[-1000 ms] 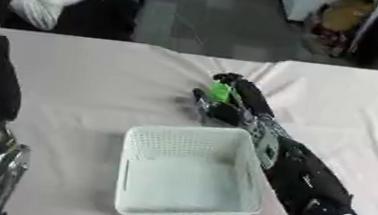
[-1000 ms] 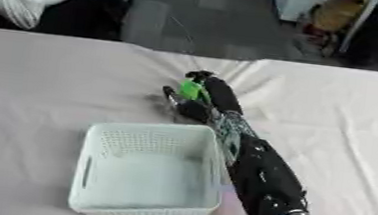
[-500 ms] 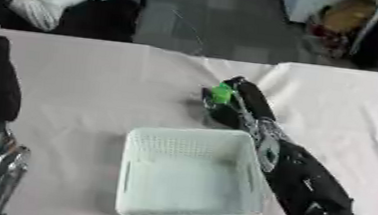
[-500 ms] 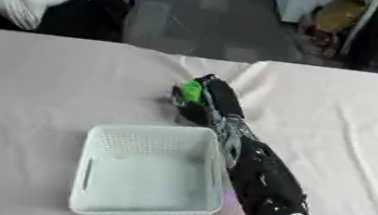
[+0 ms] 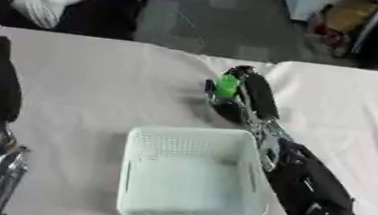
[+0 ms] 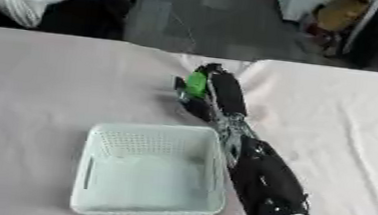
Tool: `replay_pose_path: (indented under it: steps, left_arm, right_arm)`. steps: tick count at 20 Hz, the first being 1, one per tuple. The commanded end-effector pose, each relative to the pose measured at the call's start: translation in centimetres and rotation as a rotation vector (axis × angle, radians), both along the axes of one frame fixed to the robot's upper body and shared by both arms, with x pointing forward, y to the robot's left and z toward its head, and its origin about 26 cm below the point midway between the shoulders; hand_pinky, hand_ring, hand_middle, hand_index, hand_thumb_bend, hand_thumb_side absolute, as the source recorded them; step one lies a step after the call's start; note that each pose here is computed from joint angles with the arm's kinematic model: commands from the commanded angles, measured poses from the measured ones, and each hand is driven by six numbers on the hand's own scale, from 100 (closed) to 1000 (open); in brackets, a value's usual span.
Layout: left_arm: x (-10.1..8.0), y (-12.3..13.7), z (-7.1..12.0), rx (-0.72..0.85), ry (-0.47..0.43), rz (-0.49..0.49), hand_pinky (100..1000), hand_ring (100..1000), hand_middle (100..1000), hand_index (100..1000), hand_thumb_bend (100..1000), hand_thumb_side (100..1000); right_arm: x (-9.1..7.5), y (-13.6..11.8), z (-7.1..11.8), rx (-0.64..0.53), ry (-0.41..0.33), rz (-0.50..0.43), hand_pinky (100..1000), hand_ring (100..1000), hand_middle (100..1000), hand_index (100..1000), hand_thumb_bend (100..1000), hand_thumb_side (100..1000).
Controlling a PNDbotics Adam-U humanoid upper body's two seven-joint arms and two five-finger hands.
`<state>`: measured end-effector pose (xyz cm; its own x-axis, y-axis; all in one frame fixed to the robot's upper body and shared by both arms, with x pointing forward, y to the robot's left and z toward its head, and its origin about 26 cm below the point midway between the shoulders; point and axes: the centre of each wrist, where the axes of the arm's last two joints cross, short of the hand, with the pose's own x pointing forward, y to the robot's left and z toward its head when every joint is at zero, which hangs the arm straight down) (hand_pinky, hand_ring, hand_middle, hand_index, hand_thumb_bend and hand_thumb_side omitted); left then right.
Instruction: Pick up objects on the table and place them in the box.
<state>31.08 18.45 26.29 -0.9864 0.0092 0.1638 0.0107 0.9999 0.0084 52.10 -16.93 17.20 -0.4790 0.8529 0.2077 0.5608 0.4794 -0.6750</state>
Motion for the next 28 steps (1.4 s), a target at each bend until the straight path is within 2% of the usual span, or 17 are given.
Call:
replay_pose_path:
  steps: [1, 10, 17, 23, 24, 25, 28]
  left_arm:
    - [-0.3, 0.1, 0.7, 0.013, -0.027, -0.001, 661, 787, 910, 900, 325, 1000]
    - [-0.3, 0.7, 0.4, 0.027, -0.019, 0.027, 663, 787, 910, 900, 323, 1000]
    - [-0.3, 1.0, 0.1, 0.038, -0.007, 0.044, 663, 788, 910, 900, 323, 1000]
    - [-0.3, 1.2, -0.1, 0.042, 0.002, 0.054, 663, 787, 910, 900, 324, 1000]
    - [-0.3, 1.2, -0.1, 0.043, 0.002, 0.054, 663, 787, 910, 900, 323, 1000]
    - [-0.3, 1.2, -0.1, 0.043, 0.002, 0.054, 663, 788, 910, 901, 323, 1000]
    - [-0.3, 1.3, -0.1, 0.045, 0.002, 0.056, 663, 788, 910, 901, 324, 1000]
  right_arm:
    - [0.3, 0.0, 2.8, 0.028, -0.077, 0.012, 100, 100, 100, 100, 194, 437]
    - [0.1, 0.6, 6.4, 0.050, -0.084, 0.123, 100, 100, 100, 100, 203, 425]
    - [-0.5, -0.3, 8.4, 0.058, -0.083, 0.237, 100, 100, 100, 100, 208, 425]
    - [-1.4, -0.4, 10.0, 0.066, -0.087, 0.376, 100, 100, 100, 100, 224, 420]
    - [-1.7, -0.3, 10.2, 0.076, -0.087, 0.406, 100, 100, 100, 100, 177, 374]
    - [-1.9, -0.3, 10.5, 0.081, -0.087, 0.434, 100, 100, 100, 100, 225, 421]
    - [-2.8, -0.1, 11.6, 0.076, -0.084, 0.513, 100, 100, 100, 100, 221, 424]
